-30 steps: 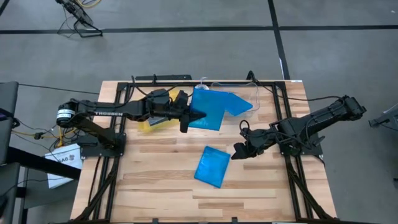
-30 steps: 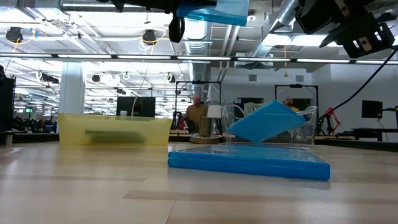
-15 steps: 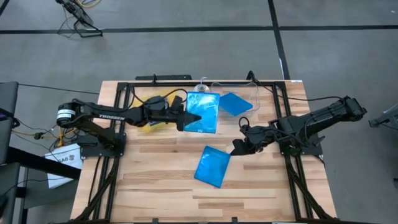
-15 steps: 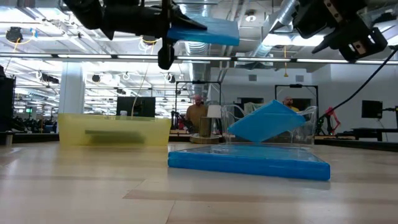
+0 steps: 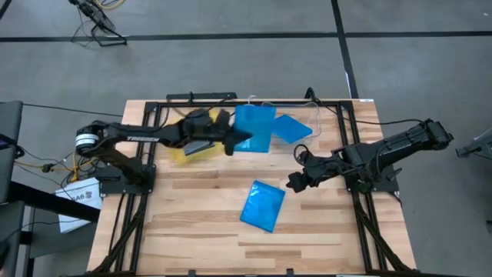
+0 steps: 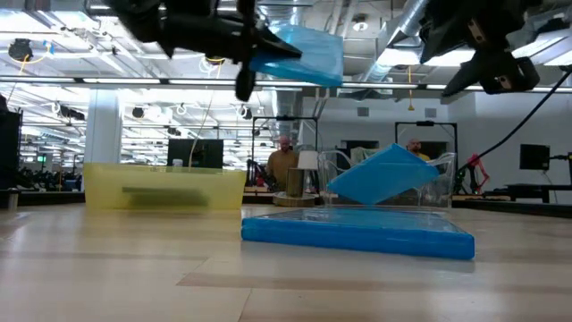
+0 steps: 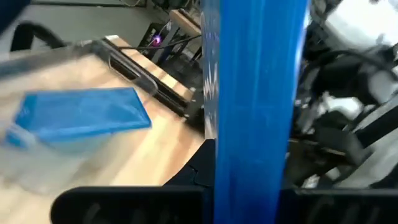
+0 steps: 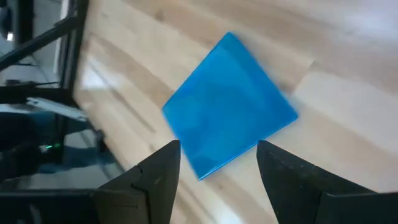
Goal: Pick & place jewel cases by type
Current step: Put the top blue CD case into the transparent bin
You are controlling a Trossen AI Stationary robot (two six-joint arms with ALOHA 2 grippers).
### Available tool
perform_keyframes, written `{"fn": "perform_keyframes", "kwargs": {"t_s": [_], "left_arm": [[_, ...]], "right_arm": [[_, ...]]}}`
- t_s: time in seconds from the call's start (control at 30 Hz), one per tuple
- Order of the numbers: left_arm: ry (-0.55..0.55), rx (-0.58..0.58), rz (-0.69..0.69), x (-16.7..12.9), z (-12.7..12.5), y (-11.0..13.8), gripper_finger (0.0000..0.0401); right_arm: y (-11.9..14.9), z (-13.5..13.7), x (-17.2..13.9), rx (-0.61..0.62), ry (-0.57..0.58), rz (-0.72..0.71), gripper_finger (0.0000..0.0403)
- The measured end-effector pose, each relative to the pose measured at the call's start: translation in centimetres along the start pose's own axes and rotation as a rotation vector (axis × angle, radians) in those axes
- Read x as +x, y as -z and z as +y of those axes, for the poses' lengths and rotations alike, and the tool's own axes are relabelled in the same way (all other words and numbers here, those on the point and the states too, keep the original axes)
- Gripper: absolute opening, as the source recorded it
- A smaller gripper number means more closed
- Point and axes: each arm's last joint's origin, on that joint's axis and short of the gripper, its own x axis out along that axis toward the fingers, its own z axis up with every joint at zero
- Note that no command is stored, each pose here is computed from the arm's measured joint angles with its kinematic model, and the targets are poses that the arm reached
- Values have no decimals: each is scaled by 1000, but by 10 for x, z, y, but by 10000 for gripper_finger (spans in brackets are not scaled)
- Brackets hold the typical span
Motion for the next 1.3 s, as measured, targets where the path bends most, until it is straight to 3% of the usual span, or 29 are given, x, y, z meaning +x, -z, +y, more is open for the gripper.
{"fn": "perform_keyframes", "kwargs": {"t_s": [0.37,0.5,0.67,0.93,1.3], "left_arm": [[-138,653,8,68,-4,-45,0],[-247,861,15,90,5,-46,0],[-277,1097,94,119,24,-32,0],[-342,1272,197,151,44,-4,0],[-272,1406,253,162,58,10,33]], "right_arm": [[15,-10,-2,-120,141,-27,205],[27,-11,-4,-178,175,-39,205],[40,-12,-7,-240,190,-36,205],[55,-22,-13,-290,291,-45,205],[62,-25,-16,-222,316,-48,205]]}}
